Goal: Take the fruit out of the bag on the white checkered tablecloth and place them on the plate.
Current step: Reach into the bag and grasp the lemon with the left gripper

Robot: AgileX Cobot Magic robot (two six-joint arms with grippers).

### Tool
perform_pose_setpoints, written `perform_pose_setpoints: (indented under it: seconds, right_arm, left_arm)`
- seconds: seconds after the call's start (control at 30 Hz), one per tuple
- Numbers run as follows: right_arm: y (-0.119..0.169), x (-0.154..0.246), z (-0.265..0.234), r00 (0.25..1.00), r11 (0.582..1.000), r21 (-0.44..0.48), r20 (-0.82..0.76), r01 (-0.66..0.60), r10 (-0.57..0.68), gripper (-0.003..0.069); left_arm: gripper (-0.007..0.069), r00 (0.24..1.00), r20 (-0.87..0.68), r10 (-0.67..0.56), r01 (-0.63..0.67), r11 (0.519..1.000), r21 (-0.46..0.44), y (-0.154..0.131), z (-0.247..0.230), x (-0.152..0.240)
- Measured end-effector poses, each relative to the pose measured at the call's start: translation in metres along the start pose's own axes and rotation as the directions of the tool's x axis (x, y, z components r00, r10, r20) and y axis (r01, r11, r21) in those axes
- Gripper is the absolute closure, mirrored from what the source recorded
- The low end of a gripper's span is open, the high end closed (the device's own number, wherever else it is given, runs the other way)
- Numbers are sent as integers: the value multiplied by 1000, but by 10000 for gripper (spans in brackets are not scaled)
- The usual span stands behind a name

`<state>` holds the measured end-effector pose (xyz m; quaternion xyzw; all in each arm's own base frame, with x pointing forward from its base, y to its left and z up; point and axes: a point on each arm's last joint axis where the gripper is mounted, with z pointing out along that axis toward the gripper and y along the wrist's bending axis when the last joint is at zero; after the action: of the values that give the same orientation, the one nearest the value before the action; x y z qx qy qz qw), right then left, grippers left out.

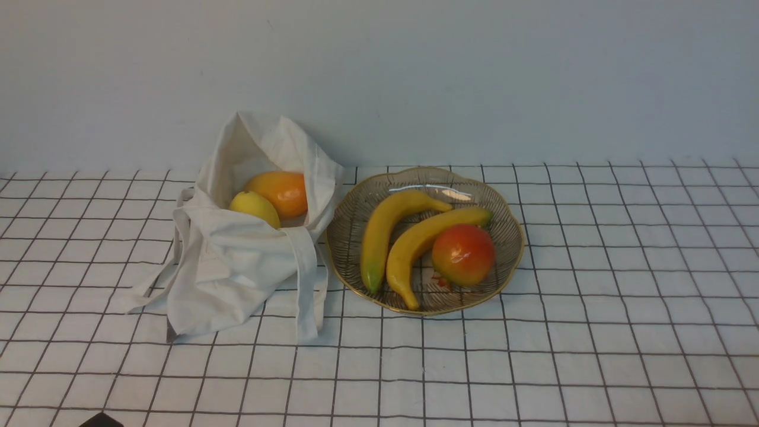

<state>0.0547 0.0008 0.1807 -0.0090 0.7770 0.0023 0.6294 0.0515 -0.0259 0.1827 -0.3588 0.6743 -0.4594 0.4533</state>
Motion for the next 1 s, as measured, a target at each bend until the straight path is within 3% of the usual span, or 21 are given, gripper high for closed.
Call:
perform_pose_setpoints:
  seconds: [0.1, 0.23, 0.33, 0.47, 0.5, 0.53, 0.67, 0.73, 0.77, 0.8, 0.9, 1.0]
  right_arm:
    - [0, 0, 0, 1000, 1000, 0, 0, 0, 0, 675]
    - [0, 0, 0, 1000, 1000, 0, 0, 0, 0, 675]
    - [0, 0, 0, 1000, 1000, 0, 0, 0, 0, 675]
    - [0, 0, 0, 1000, 1000, 0, 0, 0, 0, 675]
    - [0, 0, 0, 1000, 1000, 0, 0, 0, 0, 675]
    - [0, 0, 0, 1000, 1000, 0, 0, 0, 0, 675]
    - [0, 0, 0, 1000, 1000, 0, 0, 0, 0, 675]
    - [0, 0, 0, 1000, 1000, 0, 0, 0, 0, 675]
    - [0, 0, 0, 1000, 1000, 0, 0, 0, 0, 675]
    - [0, 0, 0, 1000, 1000, 0, 0, 0, 0, 675]
    - [0, 0, 0, 1000, 1000, 0, 0, 0, 0, 675]
    - [0, 0, 0, 1000, 1000, 0, 0, 0, 0, 675]
  left_arm:
    - [633, 998, -6, -60, 60, 998, 29, -3, 0, 0]
    - [633, 1000, 1, -17, 17, 999, 38, -3, 0, 0]
    - [633, 989, -18, 150, -149, 988, 52, -10, -2, 1]
    - [633, 917, -5, 399, -396, 910, 121, -63, -13, -10]
    - [633, 912, -6, 409, -406, 906, 121, -66, -13, -11]
    - [633, 862, -60, 504, -497, 862, 101, -91, -11, -18]
    - [633, 693, -355, 628, -668, 744, 10, -123, 14, -32]
    - [633, 575, -553, 603, -745, 665, -50, -130, 34, -43]
    - [633, 564, -570, 598, -752, 657, -55, -130, 36, -45]
    - [633, 484, -679, 552, -803, 589, -93, -131, 53, -56]
    - [633, 398, -784, 477, -858, 495, -134, -139, 96, -82]
    - [633, 381, -814, 439, -864, 483, -144, -146, 141, -99]
